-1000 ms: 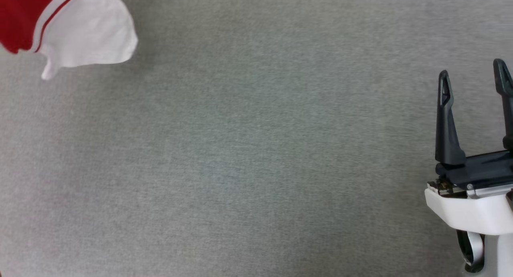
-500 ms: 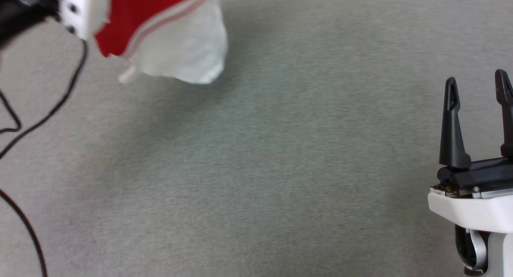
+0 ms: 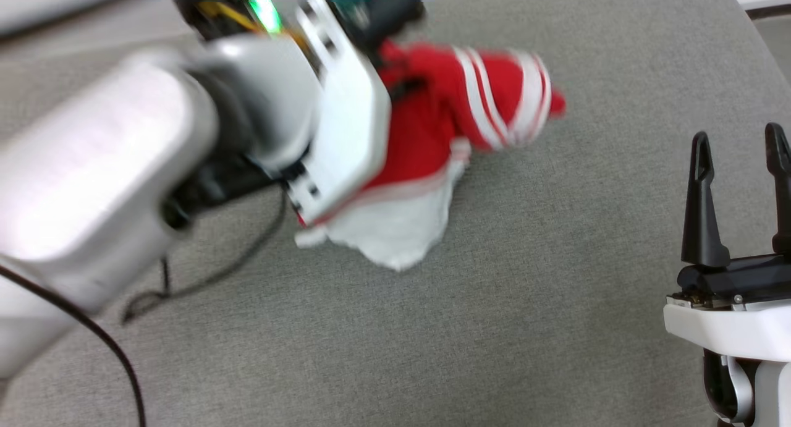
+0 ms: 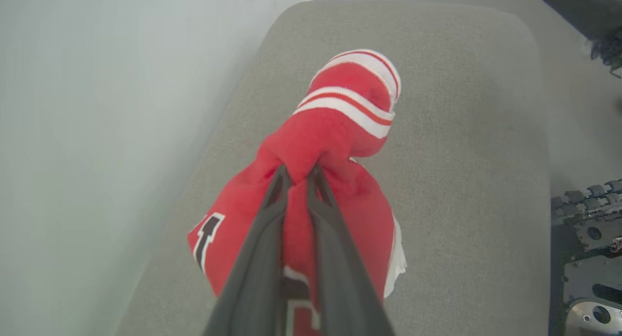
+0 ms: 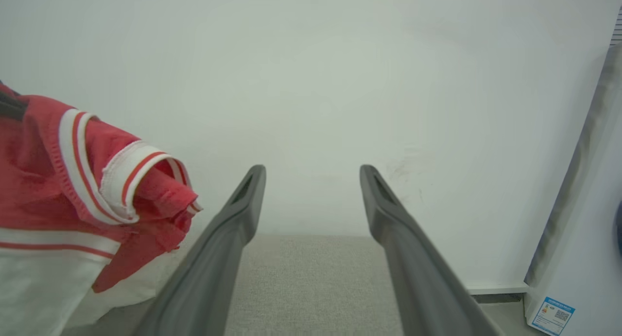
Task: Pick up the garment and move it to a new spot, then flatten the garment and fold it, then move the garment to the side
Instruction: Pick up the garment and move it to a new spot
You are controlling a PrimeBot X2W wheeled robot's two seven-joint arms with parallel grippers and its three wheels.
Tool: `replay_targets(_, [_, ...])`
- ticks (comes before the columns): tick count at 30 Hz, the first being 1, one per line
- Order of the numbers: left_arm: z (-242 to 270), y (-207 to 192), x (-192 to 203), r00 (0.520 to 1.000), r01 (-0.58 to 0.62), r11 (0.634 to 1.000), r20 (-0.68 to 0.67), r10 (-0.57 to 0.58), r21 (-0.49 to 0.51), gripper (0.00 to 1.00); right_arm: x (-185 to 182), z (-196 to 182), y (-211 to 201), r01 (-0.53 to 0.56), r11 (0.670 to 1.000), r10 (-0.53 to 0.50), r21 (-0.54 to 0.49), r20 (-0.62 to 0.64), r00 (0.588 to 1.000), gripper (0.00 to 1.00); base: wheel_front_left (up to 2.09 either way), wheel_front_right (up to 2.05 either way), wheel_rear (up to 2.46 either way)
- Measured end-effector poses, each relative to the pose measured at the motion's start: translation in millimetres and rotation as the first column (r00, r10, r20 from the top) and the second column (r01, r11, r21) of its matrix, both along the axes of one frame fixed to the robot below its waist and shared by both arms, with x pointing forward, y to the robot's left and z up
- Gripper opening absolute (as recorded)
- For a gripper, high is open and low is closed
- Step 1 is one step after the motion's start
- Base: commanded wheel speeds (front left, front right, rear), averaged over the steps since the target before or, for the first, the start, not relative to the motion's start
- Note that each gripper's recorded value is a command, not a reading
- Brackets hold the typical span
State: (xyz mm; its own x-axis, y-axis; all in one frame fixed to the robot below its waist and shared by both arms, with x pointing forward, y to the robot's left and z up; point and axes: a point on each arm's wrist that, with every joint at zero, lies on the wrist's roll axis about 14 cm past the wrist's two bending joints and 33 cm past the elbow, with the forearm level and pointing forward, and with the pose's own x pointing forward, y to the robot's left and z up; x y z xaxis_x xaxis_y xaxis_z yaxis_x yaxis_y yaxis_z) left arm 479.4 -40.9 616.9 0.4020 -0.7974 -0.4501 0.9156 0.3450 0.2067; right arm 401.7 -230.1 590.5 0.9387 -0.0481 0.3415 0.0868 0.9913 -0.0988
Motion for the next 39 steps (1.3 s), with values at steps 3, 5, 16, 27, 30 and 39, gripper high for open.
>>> replay_targets(3, [-41,-7,-10,0.996,0.033,0.999,-0.089,-0.030,0.038,0.00,2,-7,-1,0.002,1.000,-0.002,0.004,-0.021,1.000,1.00,0.00,0.00,0.00])
replay_targets(5, [-68,-9,-17,0.988,0.049,0.997,-0.149,-0.039,0.061,0.00,4,-13,-1,0.003,1.000,-0.003,0.005,-0.036,0.999,1.00,0.00,0.00,0.00])
replay_targets(16, [-206,-2,-46,0.897,0.050,0.989,-0.441,0.018,0.142,0.00,13,-46,-8,0.023,1.000,-0.022,0.004,-0.134,0.991,1.00,0.00,0.00,0.00])
replay_targets(27, [-160,-15,-23,0.960,-0.056,0.993,-0.280,0.026,-0.102,1.00,9,-41,2,-0.005,1.000,0.007,0.016,-0.122,0.993,1.00,0.00,0.00,0.00])
replay_targets(30, [-119,-11,-8,0.985,-0.107,0.966,-0.157,0.071,-0.235,1.00,4,-38,8,-0.020,1.000,0.023,0.020,-0.114,0.993,1.00,0.00,0.00,0.00])
replay_targets(39, [-55,46,3,0.923,-0.274,0.830,0.111,0.370,-0.486,1.00,-4,-33,29,-0.080,0.997,0.082,0.024,-0.102,0.991,1.00,0.00,0.00,0.00])
